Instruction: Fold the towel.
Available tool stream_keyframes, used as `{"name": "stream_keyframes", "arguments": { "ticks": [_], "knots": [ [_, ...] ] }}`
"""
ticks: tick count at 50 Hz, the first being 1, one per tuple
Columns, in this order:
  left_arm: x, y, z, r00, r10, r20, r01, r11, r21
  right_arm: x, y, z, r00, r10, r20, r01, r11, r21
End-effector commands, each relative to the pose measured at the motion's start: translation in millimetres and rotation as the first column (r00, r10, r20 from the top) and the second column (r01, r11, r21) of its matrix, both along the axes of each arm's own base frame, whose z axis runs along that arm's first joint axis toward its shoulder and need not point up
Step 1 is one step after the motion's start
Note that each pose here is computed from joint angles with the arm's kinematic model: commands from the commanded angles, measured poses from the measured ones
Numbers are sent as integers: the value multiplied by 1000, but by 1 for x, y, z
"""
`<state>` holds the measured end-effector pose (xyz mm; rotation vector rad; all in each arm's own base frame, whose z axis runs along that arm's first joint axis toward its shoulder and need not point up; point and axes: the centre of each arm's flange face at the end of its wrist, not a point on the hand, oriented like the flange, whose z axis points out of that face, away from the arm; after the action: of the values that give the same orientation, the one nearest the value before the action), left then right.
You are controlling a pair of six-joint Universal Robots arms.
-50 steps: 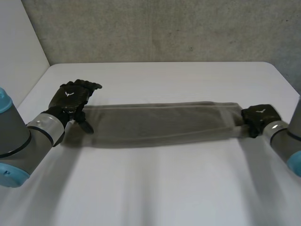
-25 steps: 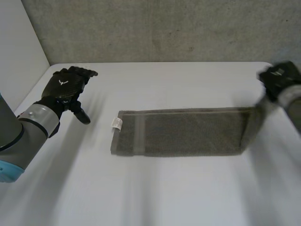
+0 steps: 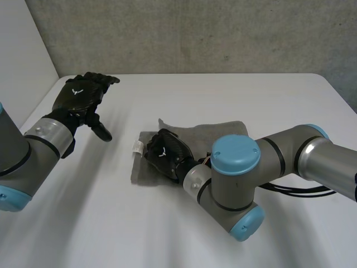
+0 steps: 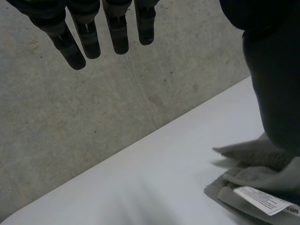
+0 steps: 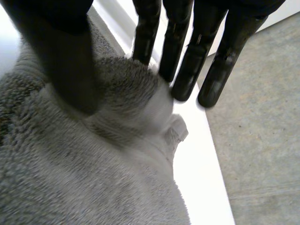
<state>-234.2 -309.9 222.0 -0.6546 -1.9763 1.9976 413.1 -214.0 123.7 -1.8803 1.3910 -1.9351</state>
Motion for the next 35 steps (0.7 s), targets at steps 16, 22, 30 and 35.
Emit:
{"name": "stream_keyframes", "arguments": {
  "ticks": [16,22,30,35],
  "knots": [
    [-73,24,-15,989,-145,11,145,989,-3,-119,-55,81,840,-477,261,319,821,474],
    [-95,23,-45,988,-145,44,144,989,38,-151,-56,47,809,-570,143,409,721,560],
    [-104,18,-89,967,-81,242,76,997,30,-167,-63,13,783,-619,68,460,648,606],
    [-101,20,-106,946,-56,318,48,998,34,-166,-66,4,782,-621,53,466,638,613]
  ]
}}
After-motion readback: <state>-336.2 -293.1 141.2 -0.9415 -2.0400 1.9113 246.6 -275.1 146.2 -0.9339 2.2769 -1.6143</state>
